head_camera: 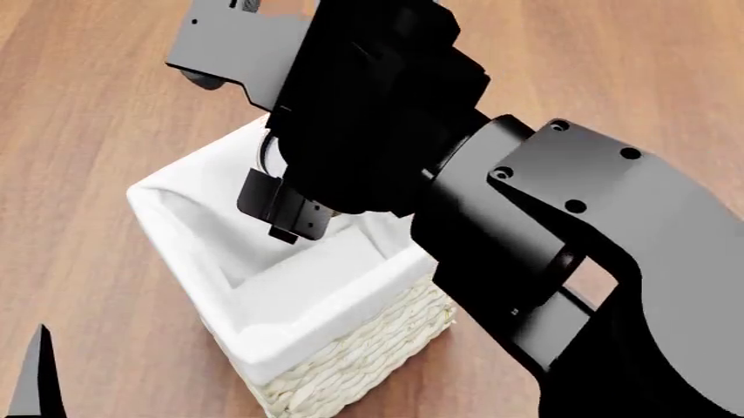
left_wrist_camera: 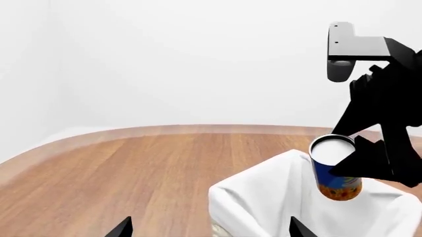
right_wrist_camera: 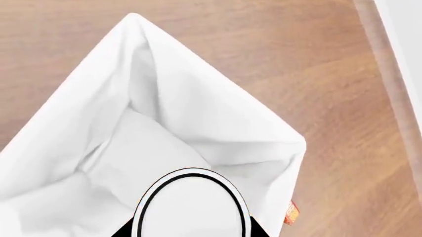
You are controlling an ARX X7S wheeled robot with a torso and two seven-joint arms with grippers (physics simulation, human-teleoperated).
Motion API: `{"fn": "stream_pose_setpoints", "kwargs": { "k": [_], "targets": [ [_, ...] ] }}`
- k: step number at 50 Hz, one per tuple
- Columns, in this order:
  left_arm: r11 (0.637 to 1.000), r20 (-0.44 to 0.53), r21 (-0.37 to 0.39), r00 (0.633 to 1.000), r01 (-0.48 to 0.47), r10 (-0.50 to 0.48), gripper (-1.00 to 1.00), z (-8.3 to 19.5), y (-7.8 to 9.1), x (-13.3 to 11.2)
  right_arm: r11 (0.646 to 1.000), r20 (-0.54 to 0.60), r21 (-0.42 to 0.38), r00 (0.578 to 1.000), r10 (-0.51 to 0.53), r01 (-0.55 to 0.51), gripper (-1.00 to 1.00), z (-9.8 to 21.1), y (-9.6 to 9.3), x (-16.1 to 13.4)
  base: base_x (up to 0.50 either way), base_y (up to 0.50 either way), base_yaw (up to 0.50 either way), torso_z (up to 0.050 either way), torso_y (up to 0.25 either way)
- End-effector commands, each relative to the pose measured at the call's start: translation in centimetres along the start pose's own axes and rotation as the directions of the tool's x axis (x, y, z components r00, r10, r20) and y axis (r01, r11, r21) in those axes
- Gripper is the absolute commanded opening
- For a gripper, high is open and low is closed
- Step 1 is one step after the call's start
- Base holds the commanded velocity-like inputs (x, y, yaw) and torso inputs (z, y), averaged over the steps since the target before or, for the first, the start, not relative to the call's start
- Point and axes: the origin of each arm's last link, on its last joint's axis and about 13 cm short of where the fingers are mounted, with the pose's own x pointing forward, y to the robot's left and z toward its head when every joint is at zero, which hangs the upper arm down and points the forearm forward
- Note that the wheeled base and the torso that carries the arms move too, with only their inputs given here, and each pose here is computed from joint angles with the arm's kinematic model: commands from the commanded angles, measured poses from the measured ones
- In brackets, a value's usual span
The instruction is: Pick up the alphabet soup and put it in the basket.
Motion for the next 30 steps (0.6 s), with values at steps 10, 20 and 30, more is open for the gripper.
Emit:
{"fn": "stream_pose_setpoints", "kwargs": {
  "k": [10, 20, 30],
  "targets": [
    [1.0, 0.005, -0.002, 1.0, -0.013, 0.013, 1.0, 0.2, 0.3, -0.1, 1.0, 0.01, -0.01, 1.0, 0.006, -0.006, -1.0, -0.3, 1.0, 2.3, 0.0, 0.0, 0.0, 0.0, 0.001],
    [1.0, 0.001, -0.001, 1.0, -0.013, 0.013, 1.0, 0.0, 0.3, -0.1, 1.0, 0.009, 0.003, 1.0, 0.007, -0.007, -1.0, -0.8, 1.5, 3.1, 0.0, 0.0, 0.0, 0.001, 0.0],
    [1.0, 0.0, 0.001, 1.0, -0.01, 0.01, 1.0, 0.0, 0.2, -0.2, 1.0, 0.01, 0.001, 1.0, 0.006, -0.006, -1.0, -1.0, 1.9, 3.7, 0.0, 0.0, 0.0, 0.0, 0.001]
  ]
}}
